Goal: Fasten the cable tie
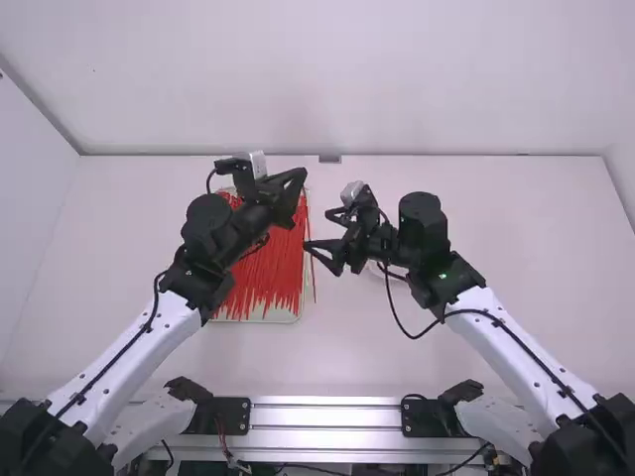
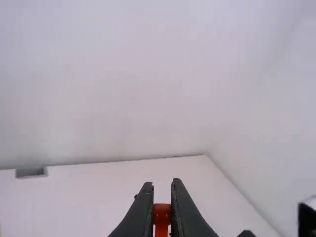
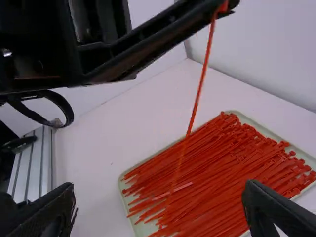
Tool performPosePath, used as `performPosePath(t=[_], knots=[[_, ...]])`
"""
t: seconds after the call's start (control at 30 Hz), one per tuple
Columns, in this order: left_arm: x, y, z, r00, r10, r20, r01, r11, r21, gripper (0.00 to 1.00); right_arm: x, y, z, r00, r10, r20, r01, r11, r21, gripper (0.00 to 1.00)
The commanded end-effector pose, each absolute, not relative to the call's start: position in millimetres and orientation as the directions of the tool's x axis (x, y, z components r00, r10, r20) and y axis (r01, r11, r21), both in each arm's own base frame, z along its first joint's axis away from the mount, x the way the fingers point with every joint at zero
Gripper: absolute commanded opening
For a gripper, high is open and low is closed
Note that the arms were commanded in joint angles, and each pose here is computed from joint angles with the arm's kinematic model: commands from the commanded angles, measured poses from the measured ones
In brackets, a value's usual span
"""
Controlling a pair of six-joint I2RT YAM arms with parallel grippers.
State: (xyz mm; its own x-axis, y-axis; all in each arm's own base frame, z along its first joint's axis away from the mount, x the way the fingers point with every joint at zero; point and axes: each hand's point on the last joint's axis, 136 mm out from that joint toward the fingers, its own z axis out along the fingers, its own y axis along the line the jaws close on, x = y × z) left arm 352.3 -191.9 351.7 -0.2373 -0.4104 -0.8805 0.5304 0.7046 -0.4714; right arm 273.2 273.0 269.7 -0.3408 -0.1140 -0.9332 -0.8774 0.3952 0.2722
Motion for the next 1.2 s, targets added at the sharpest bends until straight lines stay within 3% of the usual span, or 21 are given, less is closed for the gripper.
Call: performPosePath(t=[0.0, 0.2, 0.3, 0.37, 0.4, 0.5, 0.73, 0.8, 0.87, 1.07, 1.17], knots=[[343.7, -207.6, 351.6, -0.251, -0.402, -0.881, 0.572, 0.672, -0.470, 0.02, 276.9, 275.7, 267.4, -0.358, -0.105, -0.928, -0.859, 0.425, 0.284, 0.83], [341.7, -213.0, 354.4, -0.230, -0.412, -0.882, 0.559, 0.686, -0.466, 0.02, 279.2, 278.0, 266.0, -0.354, -0.106, -0.929, -0.848, 0.456, 0.271, 0.56], [343.7, -210.0, 353.3, -0.229, -0.412, -0.882, 0.549, 0.693, -0.467, 0.02, 279.2, 277.9, 265.3, -0.356, -0.108, -0.928, -0.847, 0.456, 0.272, 0.30], [343.7, -210.0, 352.8, -0.231, -0.412, -0.882, 0.548, 0.694, -0.467, 0.02, 279.3, 277.5, 265.3, -0.357, -0.107, -0.928, -0.847, 0.457, 0.273, 0.21], [343.7, -210.0, 352.8, -0.230, -0.411, -0.882, 0.548, 0.694, -0.467, 0.02, 279.3, 277.5, 265.1, -0.357, -0.108, -0.928, -0.846, 0.457, 0.273, 0.09], [343.1, -210.7, 353.7, -0.217, -0.396, -0.892, 0.559, 0.699, -0.446, 0.02, 279.6, 277.3, 265.1, -0.357, -0.107, -0.928, -0.846, 0.458, 0.273, 0.02], [339.9, -214.9, 357.0, -0.215, -0.397, -0.893, 0.579, 0.684, -0.443, 0.06, 279.6, 277.3, 265.0, -0.354, -0.109, -0.929, -0.847, 0.458, 0.269, 0.00], [339.5, -215.2, 358.7, -0.207, -0.395, -0.895, 0.585, 0.683, -0.437, 0.19, 281.4, 274.9, 264.5, -0.354, -0.110, -0.929, -0.845, 0.464, 0.267, 0.00], [336.8, -216.7, 362.0, -0.177, -0.360, -0.916, 0.618, 0.684, -0.388, 0.25, 285.7, 269.0, 263.8, -0.362, -0.105, -0.926, -0.834, 0.480, 0.271, 0.00], [333.2, -205.0, 373.2, -0.128, -0.341, -0.931, 0.635, 0.694, -0.341, 0.66, 291.0, 234.4, 276.9, -0.352, -0.078, -0.933, -0.831, 0.485, 0.273, 0.00], [332.6, -199.9, 377.5, -0.106, -0.332, -0.937, 0.644, 0.696, -0.319, 0.75, 290.4, 225.2, 282.7, -0.329, -0.075, -0.942, -0.840, 0.478, 0.255, 0.00]])
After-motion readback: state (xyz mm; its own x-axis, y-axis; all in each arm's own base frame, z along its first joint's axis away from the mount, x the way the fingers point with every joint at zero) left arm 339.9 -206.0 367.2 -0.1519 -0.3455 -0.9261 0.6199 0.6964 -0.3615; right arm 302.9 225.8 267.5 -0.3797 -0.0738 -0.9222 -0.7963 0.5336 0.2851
